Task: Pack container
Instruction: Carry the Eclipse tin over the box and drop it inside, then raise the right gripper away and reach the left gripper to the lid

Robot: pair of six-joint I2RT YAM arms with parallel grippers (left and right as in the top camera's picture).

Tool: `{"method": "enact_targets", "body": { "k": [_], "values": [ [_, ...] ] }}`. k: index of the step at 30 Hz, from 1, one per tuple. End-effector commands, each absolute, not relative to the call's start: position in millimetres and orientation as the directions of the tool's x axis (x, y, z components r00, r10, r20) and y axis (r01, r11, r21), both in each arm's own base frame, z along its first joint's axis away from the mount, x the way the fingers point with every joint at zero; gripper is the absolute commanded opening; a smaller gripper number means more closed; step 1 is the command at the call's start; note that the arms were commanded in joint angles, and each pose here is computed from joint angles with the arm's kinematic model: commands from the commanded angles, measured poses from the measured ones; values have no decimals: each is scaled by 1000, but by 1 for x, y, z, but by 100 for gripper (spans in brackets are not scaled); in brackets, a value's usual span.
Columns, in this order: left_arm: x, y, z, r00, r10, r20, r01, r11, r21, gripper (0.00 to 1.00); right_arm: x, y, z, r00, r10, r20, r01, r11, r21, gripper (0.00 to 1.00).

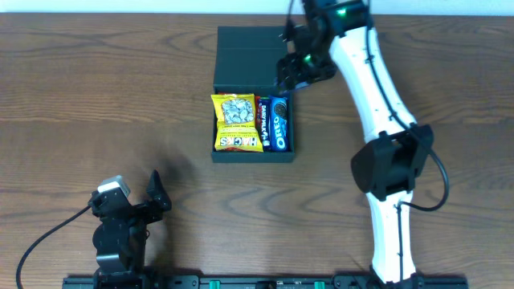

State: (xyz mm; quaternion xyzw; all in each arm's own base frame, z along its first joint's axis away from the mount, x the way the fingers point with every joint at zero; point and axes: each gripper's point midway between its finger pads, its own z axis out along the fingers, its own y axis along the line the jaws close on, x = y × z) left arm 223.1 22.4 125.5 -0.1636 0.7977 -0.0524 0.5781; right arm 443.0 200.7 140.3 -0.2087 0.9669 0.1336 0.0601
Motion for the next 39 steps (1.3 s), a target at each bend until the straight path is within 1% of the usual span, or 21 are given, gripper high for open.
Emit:
{"method": "enact_targets", "body": {
  "k": [1, 4, 8, 10, 14, 17, 18, 20, 21, 22, 23, 28, 31, 33, 34, 35, 37, 38, 39],
  "values": [
    [222, 25, 115, -292, -328, -898, -221, 937, -271, 95, 425, 218, 150, -830, -527, -186, -558, 798, 229, 56],
    [222, 25, 115, -292, -328, -898, -221, 937, -271, 95, 412, 222, 149, -777, -607, -166, -629, 743, 226, 56],
    [222, 25, 115, -292, -328, -898, -221, 937, -271, 95, 399, 225, 149, -650, -738, -183, -757, 607, 242, 56],
    [222, 25, 115, -292, -328, -898, -221, 937, -271, 95, 397, 224, 148, -598, -779, -189, -798, 556, 235, 56],
    [222, 25, 115, -292, -328, -898, -221, 937, -271, 95, 396, 224, 146, -527, -824, -205, -845, 485, 223, 57],
    [222, 25, 115, -292, -328, -898, -221, 937, -271, 95, 392, 230, 147, -483, -843, -237, -869, 428, 249, 57],
    [222, 25, 115, -292, -328, -898, -221, 937, -271, 95, 392, 229, 145, -478, -847, -235, -872, 423, 248, 59],
    [222, 25, 115, -292, -328, -898, -221, 937, -271, 95, 394, 230, 141, -479, -845, -236, -871, 424, 248, 81],
    [222, 25, 115, -292, -328, -898, -221, 937, -271, 95, 394, 230, 140, -480, -845, -234, -870, 425, 249, 88],
    [222, 25, 115, -292, -328, -898, -221, 937, -271, 95, 393, 230, 139, -480, -846, -233, -870, 425, 250, 91],
    [222, 25, 115, -292, -328, -898, -221, 937, -271, 95, 394, 230, 138, -487, -842, -233, -866, 432, 250, 97],
    [222, 25, 115, -292, -328, -898, -221, 937, -271, 95, 411, 235, 139, -537, -800, -268, -843, 492, 218, 99],
    [222, 25, 115, -292, -328, -898, -221, 937, -271, 95, 440, 234, 141, -608, -729, -314, -791, 592, 154, 99],
    [222, 25, 115, -292, -328, -898, -221, 937, -271, 95, 470, 228, 145, -673, -639, -373, -714, 692, 104, 98],
    [222, 25, 115, -292, -328, -898, -221, 937, -271, 95, 487, 222, 149, -716, -569, -405, -650, 755, 86, 88],
    [222, 25, 115, -292, -328, -898, -221, 937, -271, 95, 500, 216, 152, -743, -511, -433, -597, 798, 81, 64],
    [222, 25, 115, -292, -328, -899, -222, 937, -269, 95, 528, 197, 159, -787, -375, -490, -471, 878, 85, 6],
    [222, 25, 115, -291, -328, -899, -225, 937, -269, 95, 538, 187, 160, -804, -314, -505, -414, 905, 96, 2],
    [223, 24, 117, -283, -343, -896, -220, 932, -287, 95, 549, 175, 159, -821, -237, -520, -343, 932, 118, 2]
  ]
}}
